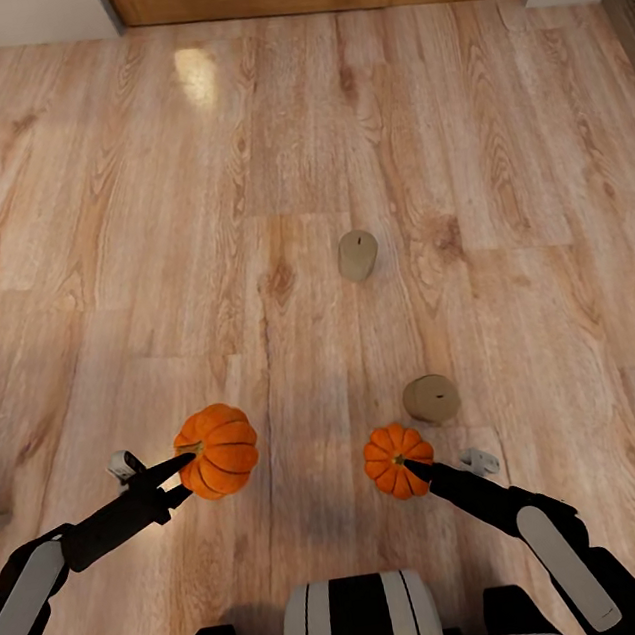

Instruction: Place each of the two pumpkins and all three candles from the living room inside a cabinet in the living room (use any cabinet), then make sure every cabinet is closed, and position the cauldron so it is next to a table in the living room.

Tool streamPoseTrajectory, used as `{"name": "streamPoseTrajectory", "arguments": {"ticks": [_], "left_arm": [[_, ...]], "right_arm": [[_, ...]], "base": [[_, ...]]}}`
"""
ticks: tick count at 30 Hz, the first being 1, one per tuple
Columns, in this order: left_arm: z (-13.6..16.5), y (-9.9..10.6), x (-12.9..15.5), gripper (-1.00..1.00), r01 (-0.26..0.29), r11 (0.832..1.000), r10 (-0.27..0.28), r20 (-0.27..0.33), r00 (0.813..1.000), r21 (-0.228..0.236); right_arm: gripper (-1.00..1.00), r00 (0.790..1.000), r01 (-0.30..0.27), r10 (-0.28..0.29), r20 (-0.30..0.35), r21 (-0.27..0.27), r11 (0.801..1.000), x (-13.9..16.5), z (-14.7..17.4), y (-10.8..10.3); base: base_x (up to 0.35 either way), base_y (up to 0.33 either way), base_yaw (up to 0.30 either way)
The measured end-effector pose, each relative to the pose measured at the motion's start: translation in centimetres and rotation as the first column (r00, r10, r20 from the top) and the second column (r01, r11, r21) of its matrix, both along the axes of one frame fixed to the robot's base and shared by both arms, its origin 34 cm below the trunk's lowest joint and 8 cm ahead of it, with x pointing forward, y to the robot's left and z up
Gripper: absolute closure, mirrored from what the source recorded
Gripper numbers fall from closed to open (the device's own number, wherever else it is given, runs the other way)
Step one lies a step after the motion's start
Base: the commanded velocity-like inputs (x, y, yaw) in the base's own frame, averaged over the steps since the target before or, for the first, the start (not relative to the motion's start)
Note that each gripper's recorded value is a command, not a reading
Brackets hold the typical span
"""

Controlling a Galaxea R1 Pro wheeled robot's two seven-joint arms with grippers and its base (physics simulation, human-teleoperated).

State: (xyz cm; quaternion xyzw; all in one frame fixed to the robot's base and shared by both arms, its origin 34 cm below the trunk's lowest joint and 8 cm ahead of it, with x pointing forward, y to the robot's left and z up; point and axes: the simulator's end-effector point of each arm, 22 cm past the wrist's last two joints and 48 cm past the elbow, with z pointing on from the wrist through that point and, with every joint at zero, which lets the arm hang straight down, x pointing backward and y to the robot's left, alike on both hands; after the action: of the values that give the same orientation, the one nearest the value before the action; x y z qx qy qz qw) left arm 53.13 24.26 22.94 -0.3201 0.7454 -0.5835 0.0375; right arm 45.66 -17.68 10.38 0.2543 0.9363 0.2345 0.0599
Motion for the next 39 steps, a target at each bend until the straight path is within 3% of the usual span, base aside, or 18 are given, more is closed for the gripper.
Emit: {"name": "streamPoseTrajectory", "arguments": {"ticks": [10, 33, 39], "left_arm": [[0.3, 0.0, 0.1, 1.00, 0.001, 1.000, -0.001, 0.004, 1.000, 0.001], [0.3, 0.0, 0.1, 1.00, 0.000, 1.000, 0.000, 0.003, 1.000, 0.002], [1.6, 0.1, 0.8, 1.00, -0.007, 1.000, 0.007, 0.030, 1.000, -0.003]], "right_arm": [[1.00, 1.000, -0.017, 0.017, 0.002, 0.014, 1.000, 0.0, 0.5, 0.8], [1.00, 0.999, -0.035, 0.035, 0.001, 0.024, 0.999, 0.1, 0.8, 1.2], [1.00, 0.999, -0.034, 0.033, 0.023, 0.024, 0.999, 0.9, 1.8, 1.2]], "base": [[-0.012, 0.000, 0.000], [-0.153, 0.011, 0.000], [-0.002, 0.000, 0.000]]}}
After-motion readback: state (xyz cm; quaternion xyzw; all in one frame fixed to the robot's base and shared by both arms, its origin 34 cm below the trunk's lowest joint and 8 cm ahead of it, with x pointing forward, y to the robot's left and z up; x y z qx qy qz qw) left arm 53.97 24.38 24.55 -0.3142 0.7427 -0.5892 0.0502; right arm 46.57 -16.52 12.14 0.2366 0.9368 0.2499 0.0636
